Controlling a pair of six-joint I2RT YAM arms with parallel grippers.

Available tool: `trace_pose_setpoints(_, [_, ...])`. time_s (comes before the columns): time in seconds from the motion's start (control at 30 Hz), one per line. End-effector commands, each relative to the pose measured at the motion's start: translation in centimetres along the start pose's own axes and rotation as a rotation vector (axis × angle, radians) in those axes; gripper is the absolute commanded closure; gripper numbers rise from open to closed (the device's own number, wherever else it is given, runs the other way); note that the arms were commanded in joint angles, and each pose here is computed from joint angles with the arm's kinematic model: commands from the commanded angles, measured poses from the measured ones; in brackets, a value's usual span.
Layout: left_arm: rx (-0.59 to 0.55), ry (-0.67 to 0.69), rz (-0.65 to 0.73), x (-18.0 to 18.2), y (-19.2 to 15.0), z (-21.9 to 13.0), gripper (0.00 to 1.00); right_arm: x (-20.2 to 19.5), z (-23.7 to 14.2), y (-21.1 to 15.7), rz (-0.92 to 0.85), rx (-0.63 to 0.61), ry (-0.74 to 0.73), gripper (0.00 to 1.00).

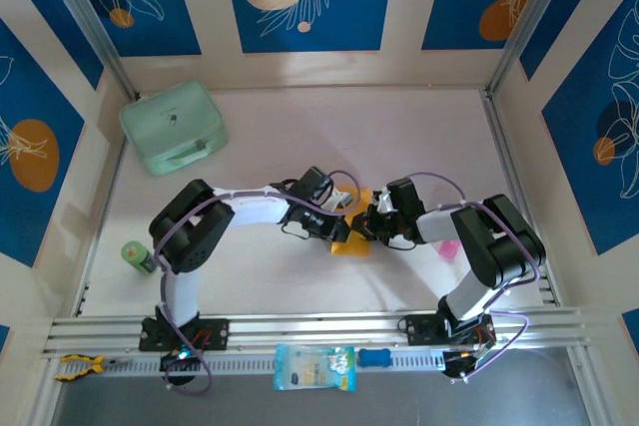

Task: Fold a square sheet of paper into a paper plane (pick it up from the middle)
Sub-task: Fold the triangle a second time at the center of the table.

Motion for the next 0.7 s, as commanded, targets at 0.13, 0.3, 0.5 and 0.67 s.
trace_pose_setpoints(0.13, [0.038, 0.088, -0.038, 2.4, -0.9, 0.9, 0.90, -2.1, 0.1, -1.3, 0.065, 0.025, -0.079, 0.97])
trace_pose_setpoints(0.3, [0.094, 0.157, -0.115, 4.5, -3.9, 1.0, 0.92, -1.1, -0.1, -0.9, 0.044, 0.016, -0.053, 0.97])
trace_pose_setpoints(0.5, [0.110, 0.174, -0.101, 4.3, -4.6, 0.2, 0.94, 1.6, -0.7, -0.4, -0.019, -0.013, 0.000, 0.96])
trace_pose_setpoints(0.67, [0.106, 0.164, -0.097, 4.2, -4.5, 0.1, 0.95, 2.7, -0.5, -1.4, -0.065, -0.007, 0.008, 0.96])
Point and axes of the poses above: each hand's point on the last joint's axis, 136 mm out from that joint toward the fingers, its own z axis out along the fingers, its own x axis along the line the jaws close on, y = z × x, the point moved 5 cm from there along -z, back along the fingers, and after that the axes turned 1 degree about z, right-handed, at the moved point
